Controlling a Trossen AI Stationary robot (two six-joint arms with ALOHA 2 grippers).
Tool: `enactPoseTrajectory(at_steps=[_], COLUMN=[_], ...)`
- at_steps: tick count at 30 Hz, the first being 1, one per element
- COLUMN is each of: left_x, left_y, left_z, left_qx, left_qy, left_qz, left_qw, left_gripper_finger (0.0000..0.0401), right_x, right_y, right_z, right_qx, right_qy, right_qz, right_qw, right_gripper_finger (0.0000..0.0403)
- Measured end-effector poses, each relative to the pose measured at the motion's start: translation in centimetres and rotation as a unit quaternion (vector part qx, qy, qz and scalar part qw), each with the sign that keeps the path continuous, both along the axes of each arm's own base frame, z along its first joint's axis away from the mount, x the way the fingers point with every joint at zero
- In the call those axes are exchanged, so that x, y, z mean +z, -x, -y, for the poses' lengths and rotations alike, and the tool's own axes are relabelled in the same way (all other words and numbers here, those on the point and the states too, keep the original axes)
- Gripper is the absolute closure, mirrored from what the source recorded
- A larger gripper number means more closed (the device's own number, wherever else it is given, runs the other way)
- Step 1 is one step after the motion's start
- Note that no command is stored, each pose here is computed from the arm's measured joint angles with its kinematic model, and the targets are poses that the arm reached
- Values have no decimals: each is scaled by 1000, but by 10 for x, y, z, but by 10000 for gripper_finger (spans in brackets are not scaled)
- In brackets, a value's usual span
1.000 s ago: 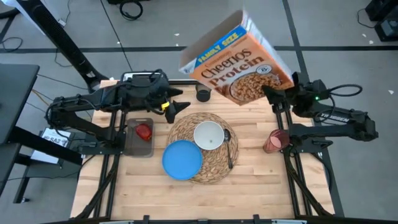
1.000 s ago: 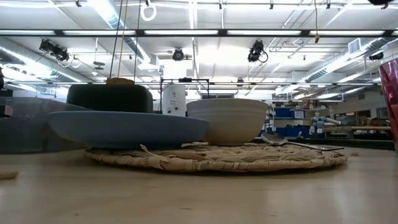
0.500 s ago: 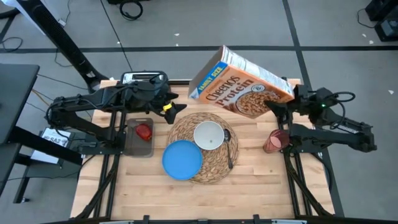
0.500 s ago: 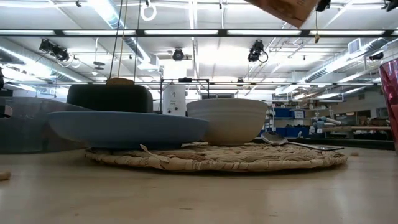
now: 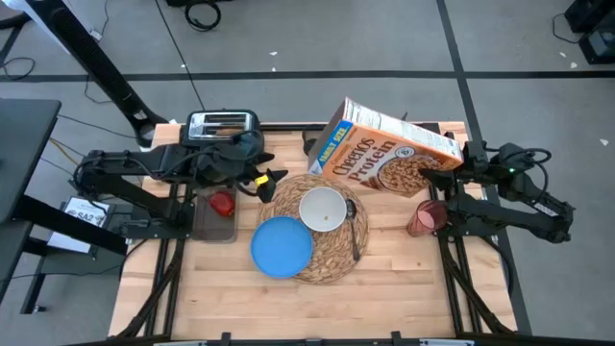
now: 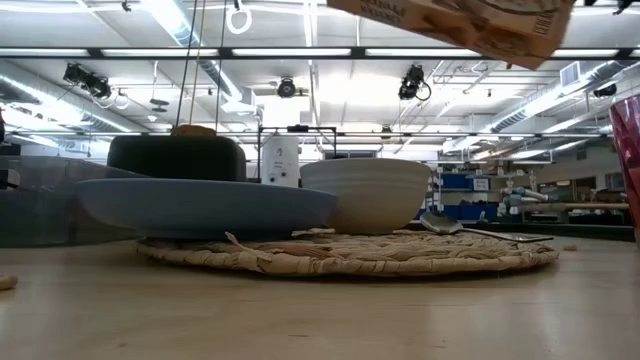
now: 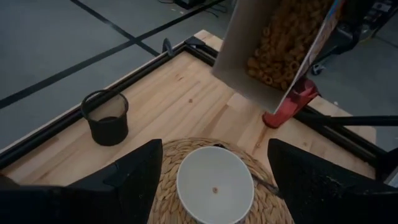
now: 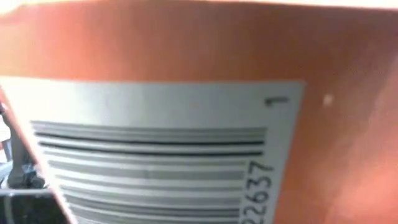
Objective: Arrange a breakfast setting
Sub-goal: Pour the cereal from the yellow cereal box into the white bowl
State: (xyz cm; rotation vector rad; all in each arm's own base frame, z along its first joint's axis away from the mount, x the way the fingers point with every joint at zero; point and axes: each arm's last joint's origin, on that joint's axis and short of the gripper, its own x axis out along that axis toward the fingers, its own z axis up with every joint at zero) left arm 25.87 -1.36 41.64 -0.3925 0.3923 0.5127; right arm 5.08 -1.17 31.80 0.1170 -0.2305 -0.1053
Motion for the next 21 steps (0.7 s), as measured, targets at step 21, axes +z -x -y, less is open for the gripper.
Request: enactPoseTrajectory(at_steps=[21], left_x=[-27], left_y=[-49], left_z=[7], left_qx=[22], left_qy=[17], left_qz=[11], left_qw=[1000], left_gripper_finger=[106], right_x=[-1], right_y=[29], right_z=[-14], right_qx=[48], right_qy=[10], right_qz=[-110], right_qw=[993], right_gripper_finger=[133])
